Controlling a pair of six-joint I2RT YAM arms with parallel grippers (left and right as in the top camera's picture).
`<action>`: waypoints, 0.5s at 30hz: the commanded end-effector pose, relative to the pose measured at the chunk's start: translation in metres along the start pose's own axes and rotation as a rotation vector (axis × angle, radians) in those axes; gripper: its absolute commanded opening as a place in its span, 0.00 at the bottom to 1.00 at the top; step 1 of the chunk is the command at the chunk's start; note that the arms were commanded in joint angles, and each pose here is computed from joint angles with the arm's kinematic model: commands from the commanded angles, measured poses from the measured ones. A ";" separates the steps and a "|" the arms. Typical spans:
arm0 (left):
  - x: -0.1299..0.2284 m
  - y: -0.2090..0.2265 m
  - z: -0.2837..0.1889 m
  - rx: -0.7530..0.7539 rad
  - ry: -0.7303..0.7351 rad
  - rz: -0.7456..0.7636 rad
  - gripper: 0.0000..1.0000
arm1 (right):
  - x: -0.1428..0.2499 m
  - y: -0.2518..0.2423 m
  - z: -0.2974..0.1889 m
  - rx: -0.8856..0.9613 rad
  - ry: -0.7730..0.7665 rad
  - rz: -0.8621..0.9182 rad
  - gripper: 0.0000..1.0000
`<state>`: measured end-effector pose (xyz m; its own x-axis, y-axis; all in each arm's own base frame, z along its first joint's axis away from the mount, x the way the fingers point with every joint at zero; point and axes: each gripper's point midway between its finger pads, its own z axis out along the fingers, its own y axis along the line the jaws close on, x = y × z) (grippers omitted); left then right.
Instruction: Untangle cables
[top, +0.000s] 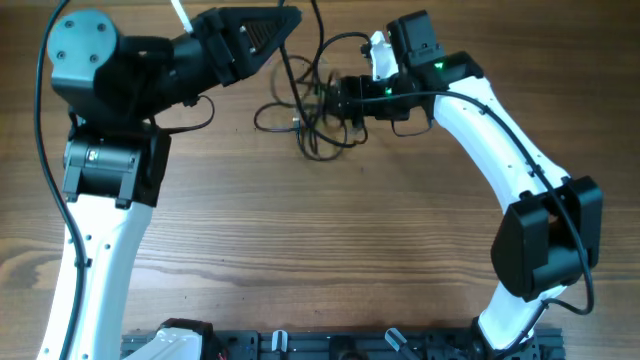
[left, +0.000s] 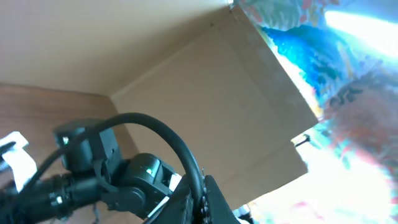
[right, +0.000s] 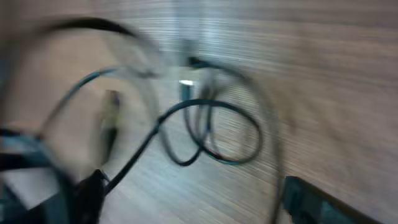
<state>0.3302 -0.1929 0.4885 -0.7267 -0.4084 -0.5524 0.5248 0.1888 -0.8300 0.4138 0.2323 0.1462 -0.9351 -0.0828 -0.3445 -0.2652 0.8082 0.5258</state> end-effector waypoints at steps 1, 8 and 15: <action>-0.006 -0.014 -0.006 0.012 -0.026 -0.031 0.04 | 0.000 0.026 -0.009 -0.231 0.015 -0.107 1.00; 0.032 0.047 -0.011 -0.192 0.099 -0.003 0.04 | -0.026 0.024 -0.077 -0.319 -0.127 -0.110 1.00; 0.061 0.138 -0.054 -0.654 0.178 0.131 0.04 | -0.028 0.021 -0.090 -0.298 -0.147 -0.062 0.99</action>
<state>0.3204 -0.1736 0.3589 -0.8542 -0.2830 -0.4362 0.2340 0.5400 -0.8085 0.4224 0.1879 0.2301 -0.8736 -0.0112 -0.4866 -0.3882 0.6191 0.6827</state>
